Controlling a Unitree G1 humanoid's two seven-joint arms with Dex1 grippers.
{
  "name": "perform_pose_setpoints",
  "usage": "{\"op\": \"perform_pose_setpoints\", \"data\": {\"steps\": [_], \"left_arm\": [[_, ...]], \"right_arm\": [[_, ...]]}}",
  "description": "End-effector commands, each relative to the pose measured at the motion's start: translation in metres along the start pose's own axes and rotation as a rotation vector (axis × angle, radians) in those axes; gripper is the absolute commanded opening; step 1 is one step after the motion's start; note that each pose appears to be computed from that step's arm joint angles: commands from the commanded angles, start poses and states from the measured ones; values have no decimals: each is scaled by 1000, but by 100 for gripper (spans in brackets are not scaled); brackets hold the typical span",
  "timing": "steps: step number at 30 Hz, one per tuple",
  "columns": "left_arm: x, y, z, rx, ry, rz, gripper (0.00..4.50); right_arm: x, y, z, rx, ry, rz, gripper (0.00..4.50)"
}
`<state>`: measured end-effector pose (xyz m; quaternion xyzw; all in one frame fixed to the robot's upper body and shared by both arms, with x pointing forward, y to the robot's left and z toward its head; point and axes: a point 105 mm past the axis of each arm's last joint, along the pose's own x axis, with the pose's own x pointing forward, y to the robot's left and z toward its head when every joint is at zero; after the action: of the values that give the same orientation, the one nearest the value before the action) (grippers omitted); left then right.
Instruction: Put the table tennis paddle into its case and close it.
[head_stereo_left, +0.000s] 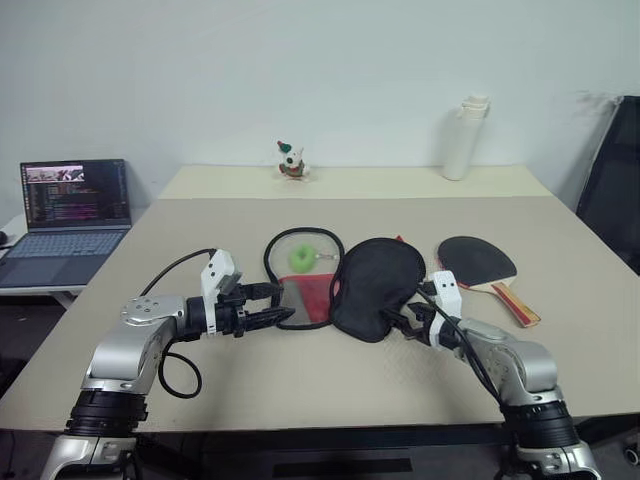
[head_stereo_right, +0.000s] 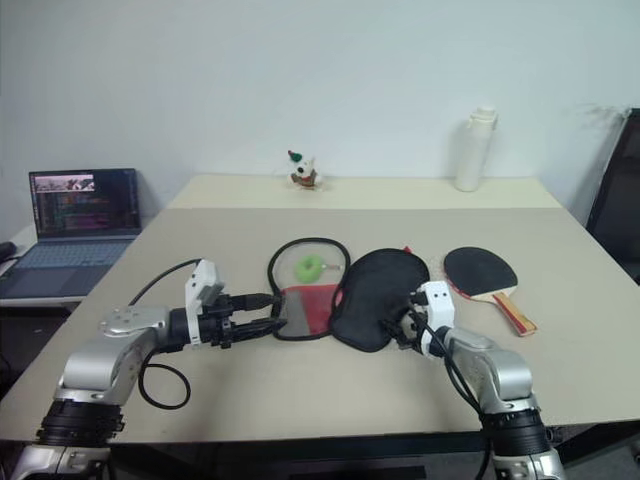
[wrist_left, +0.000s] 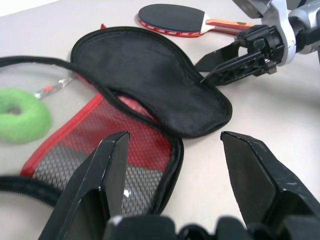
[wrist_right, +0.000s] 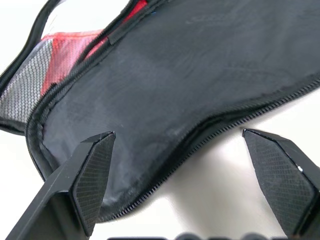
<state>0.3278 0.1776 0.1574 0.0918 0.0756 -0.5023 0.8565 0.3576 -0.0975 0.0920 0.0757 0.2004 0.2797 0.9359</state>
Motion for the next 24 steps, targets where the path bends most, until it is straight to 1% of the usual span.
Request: {"op": "perform_pose_setpoints", "data": {"steps": [1,2,7,10,11,15,17,20,24], "left_arm": [[1,1,16,57,-30,-1,320],[1,1,16,58,-31,-1,320],[4,-1,17,63,-32,-7,320],[5,-2,17,65,-33,-11,320],[6,-3,17,66,-32,-14,320],[8,-5,15,82,-12,-34,320],[11,-6,15,88,-9,-47,320],[19,-12,15,96,-12,-83,320],[31,-18,17,105,-21,-116,320]], "right_arm": [[9,14,8,-18,-19,43,362],[9,14,10,-20,-25,44,322],[11,13,18,-19,-50,34,150],[8,7,22,-17,-56,15,49],[7,5,23,-15,-56,11,3],[-2,-8,23,-7,-31,-10,3],[-10,-19,21,-27,-1,-30,3],[-20,-34,18,-43,42,-46,3],[-29,-48,21,-66,74,-63,3]]}}
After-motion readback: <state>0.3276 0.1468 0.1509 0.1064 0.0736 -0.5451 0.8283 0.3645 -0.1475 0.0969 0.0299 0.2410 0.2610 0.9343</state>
